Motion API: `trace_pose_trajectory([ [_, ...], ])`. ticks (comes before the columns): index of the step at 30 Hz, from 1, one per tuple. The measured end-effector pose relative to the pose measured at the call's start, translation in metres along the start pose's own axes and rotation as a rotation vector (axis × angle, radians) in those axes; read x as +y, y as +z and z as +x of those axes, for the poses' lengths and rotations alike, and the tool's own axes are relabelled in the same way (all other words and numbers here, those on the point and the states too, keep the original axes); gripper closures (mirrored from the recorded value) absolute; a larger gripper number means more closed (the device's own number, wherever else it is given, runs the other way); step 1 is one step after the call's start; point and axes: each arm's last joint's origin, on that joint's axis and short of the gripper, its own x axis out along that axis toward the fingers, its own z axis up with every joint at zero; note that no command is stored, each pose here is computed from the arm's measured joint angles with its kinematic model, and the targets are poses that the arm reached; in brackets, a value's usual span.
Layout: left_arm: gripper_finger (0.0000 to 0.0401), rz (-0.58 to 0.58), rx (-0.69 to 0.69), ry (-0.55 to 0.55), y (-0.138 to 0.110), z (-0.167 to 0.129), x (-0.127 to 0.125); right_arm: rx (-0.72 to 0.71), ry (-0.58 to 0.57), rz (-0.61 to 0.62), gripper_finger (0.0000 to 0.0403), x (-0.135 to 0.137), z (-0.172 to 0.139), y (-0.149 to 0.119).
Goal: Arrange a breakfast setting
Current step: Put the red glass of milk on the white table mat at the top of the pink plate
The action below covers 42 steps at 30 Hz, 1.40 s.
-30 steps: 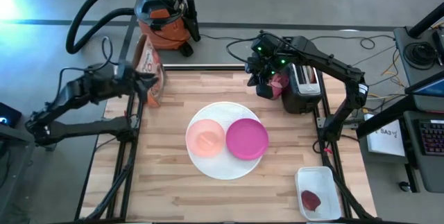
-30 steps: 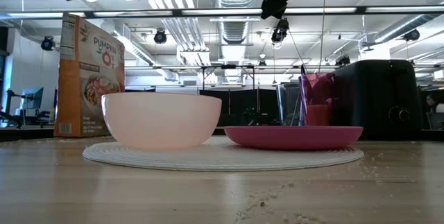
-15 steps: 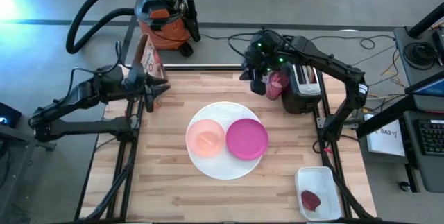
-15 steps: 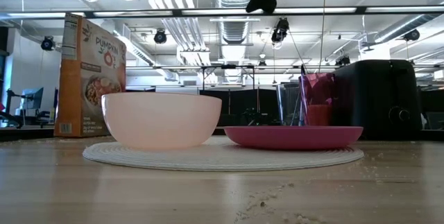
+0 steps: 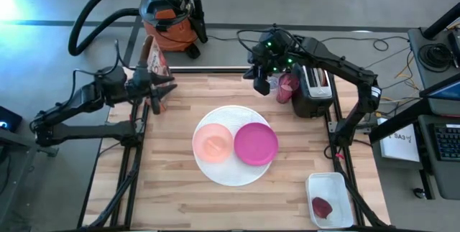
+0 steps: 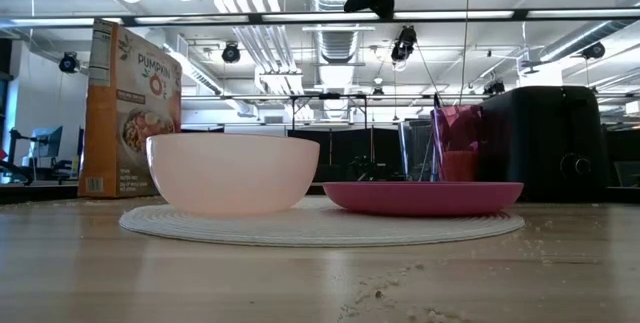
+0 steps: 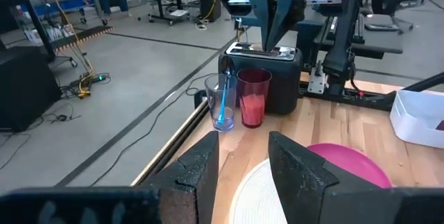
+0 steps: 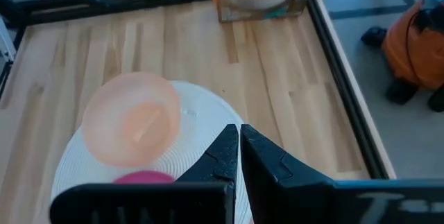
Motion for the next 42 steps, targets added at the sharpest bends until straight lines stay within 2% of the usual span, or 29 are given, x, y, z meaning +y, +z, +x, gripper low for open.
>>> trace_pose_trajectory([
  [6,0.0292,0.036,-0.001,0.0,0.0,0.0,0.0,0.054,0.013,0.029,0.0394,-0.001,0.011,-0.004],
  [8,0.0292,0.041,0.002,0.0,0.0,0.001,0.0,0.07,-0.016,0.061,0.0394,-0.004,0.015,-0.005],
  [11,0.0292,0.057,0.01,0.0,0.0,0.003,0.0,0.127,-0.198,0.229,0.0394,-0.009,0.018,-0.01],
  [13,0.0292,0.075,0.016,0.0,-0.001,0.005,0.0,0.163,-0.257,0.356,0.0394,-0.011,0.018,-0.015],
  [17,0.0292,0.109,0.027,0.033,-0.001,0.007,0.0,0.201,-0.256,0.35,0.0394,-0.014,0.016,-0.019],
  [22,0.0292,0.115,0.03,0.09,-0.001,0.008,0.002,0.196,-0.355,0.472,0.0394,-0.016,0.015,-0.021],
  [26,0.0292,0.115,0.012,0.098,0.001,0.008,0.002,0.237,-0.36,0.482,0.0394,-0.016,0.014,-0.024],
  [32,0.0292,0.114,0.0,0.115,0.003,0.008,0.003,0.4,-0.421,0.533,0.0393,-0.017,0.018,-0.039],
  [37,0.0292,0.108,-0.003,0.125,0.003,0.007,0.003,0.553,-0.43,0.556,0.0365,-0.019,0.015,-0.052],
  [42,0.0292,0.104,0.013,0.124,0.004,0.005,0.003,0.609,-0.446,0.598,0.0313,-0.023,0.014,-0.058],
])
